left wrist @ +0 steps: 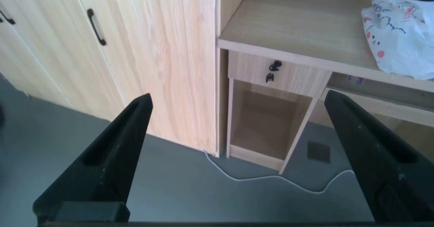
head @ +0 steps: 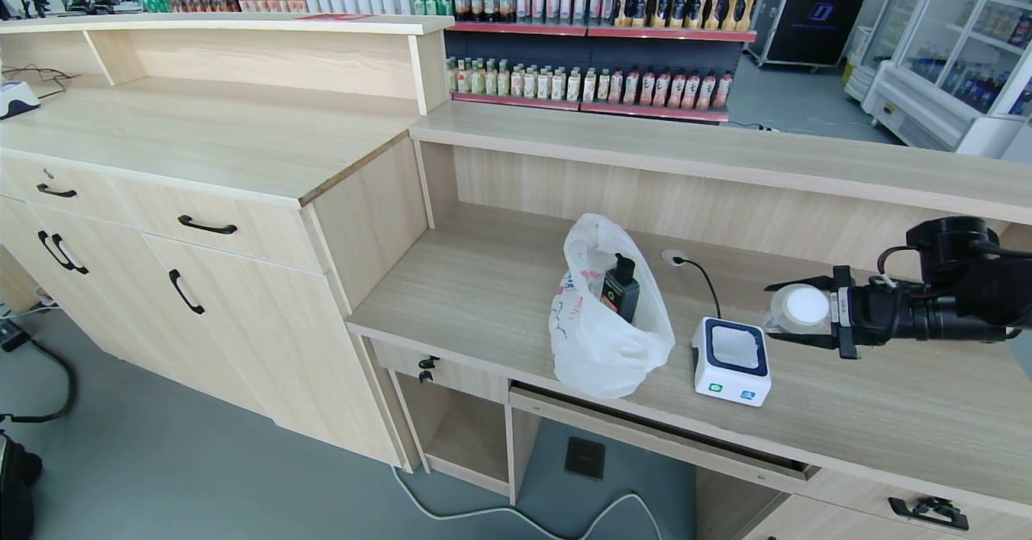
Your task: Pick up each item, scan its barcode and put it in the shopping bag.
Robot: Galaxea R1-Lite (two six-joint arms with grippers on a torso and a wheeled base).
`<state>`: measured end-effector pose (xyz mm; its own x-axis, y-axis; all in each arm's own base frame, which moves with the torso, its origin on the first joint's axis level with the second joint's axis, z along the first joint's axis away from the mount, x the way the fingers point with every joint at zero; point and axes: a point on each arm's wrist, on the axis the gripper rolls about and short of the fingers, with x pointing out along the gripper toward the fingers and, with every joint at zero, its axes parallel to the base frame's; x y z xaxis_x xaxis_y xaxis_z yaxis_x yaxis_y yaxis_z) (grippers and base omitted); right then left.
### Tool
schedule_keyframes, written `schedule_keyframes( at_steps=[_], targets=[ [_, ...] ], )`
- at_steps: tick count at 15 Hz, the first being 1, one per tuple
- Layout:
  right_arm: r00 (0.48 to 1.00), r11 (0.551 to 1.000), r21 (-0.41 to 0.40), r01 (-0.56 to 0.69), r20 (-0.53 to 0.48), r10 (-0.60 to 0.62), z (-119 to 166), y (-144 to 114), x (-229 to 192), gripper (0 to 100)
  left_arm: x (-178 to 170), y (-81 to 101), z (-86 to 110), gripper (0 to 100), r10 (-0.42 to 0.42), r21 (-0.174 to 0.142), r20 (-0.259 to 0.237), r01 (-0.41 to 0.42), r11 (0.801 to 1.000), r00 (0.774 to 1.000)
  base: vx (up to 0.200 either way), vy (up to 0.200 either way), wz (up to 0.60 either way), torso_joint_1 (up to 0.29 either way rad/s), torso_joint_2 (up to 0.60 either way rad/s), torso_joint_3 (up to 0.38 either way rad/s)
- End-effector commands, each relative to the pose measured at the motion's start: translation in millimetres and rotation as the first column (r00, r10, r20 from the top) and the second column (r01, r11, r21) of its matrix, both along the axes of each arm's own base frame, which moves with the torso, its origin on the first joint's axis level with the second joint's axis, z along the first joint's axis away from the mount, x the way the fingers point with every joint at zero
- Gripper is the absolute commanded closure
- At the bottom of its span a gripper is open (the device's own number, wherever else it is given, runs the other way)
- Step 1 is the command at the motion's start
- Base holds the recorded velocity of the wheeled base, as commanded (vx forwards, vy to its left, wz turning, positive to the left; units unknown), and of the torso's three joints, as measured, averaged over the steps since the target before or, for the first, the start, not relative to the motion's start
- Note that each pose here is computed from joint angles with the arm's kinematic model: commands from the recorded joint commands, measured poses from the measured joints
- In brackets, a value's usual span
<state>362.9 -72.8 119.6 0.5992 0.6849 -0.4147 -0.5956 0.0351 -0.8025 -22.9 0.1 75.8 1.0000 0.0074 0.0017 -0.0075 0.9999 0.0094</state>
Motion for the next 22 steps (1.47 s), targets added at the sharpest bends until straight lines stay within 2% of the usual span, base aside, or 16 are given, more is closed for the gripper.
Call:
schedule_keyframes(
  at_steps=[1, 7, 12, 22],
  targets=[
    [1.0, 1.0, -0.001, 0.0, -0.003, 0.0, -1.3, -0.3, -0.9, 100, -0.1, 0.0, 0.3, 0, 0.002, 0.0, 0.001, -0.002, 1.0, 1.0, 0.0, 0.0, 0.0, 0.0, 0.0, 0.0],
    [1.0, 1.0, 0.003, -0.013, -0.007, 0.013, -9.0, 0.6, 10.2, 100, 0.1, 0.0, -0.2, 0, 0.0, 0.0, 0.0, 0.0, 1.0, 1.0, 0.0, 0.0, 0.0, 0.0, 0.0, 0.0],
    [0.997, 0.997, 0.018, -0.071, 0.008, 0.071, -12.4, 14.5, 28.6, 100, -0.1, 0.0, 0.3, 0, 0.002, 0.0, 0.001, -0.002, 1.0, 1.0, 0.0, 0.0, 0.0, 0.0, 0.0, 0.0],
    [0.994, 0.994, 0.021, -0.108, 0.023, 0.108, -18.6, 24.5, 46.7, 100, 0.1, 0.0, -0.2, 0, 0.002, 0.0, 0.0, -0.002, 1.0, 1.0, 0.0, 0.0, 0.0, 0.0, 0.0, 0.0]
  ],
)
